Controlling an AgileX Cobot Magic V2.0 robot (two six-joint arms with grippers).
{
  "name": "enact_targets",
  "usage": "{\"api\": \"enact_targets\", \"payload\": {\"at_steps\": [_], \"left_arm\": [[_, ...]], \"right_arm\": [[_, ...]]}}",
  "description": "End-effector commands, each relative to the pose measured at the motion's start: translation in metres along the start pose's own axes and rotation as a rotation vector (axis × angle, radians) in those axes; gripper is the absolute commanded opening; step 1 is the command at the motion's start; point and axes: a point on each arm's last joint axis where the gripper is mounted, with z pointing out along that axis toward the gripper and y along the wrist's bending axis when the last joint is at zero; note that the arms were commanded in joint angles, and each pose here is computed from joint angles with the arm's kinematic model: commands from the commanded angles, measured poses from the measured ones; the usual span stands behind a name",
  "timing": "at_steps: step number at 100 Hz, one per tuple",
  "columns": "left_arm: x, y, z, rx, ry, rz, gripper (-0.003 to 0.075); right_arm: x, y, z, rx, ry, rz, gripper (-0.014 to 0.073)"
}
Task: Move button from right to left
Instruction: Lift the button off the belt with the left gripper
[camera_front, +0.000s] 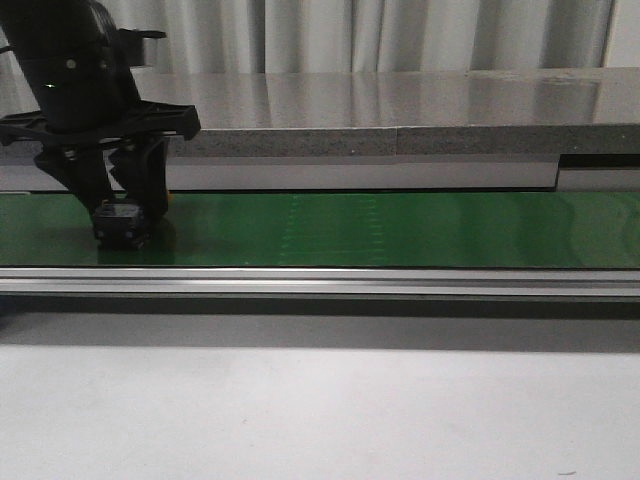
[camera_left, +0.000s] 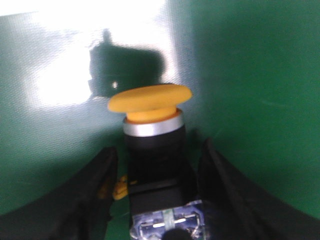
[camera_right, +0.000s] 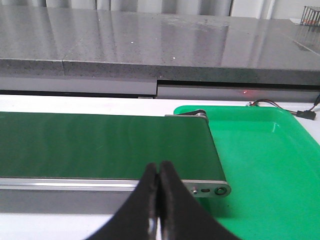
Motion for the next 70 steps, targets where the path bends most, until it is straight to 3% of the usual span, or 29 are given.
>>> {"api": "enact_targets", "payload": {"at_steps": [1,37,70], "left_arm": [[-0.007,-0.002,-0.027,0.018,-0.09,-0.015,0.0221],[-0.007,0.008,-0.059,0.007,-0.142,-0.031,0.0221],[0.003,0.056,-0.098,-0.073,-0.17,-0.118,0.0221]], "right_arm": [[-0.015,0.0,-0.002,0.003,-0.098,-0.011,-0.0067],[-0.015,0.0,-0.002,0.003,-0.098,-0.011,-0.0067],[-0.015,0.0,-0.002,0.003,-0.098,-0.011,-0.0067]]}}
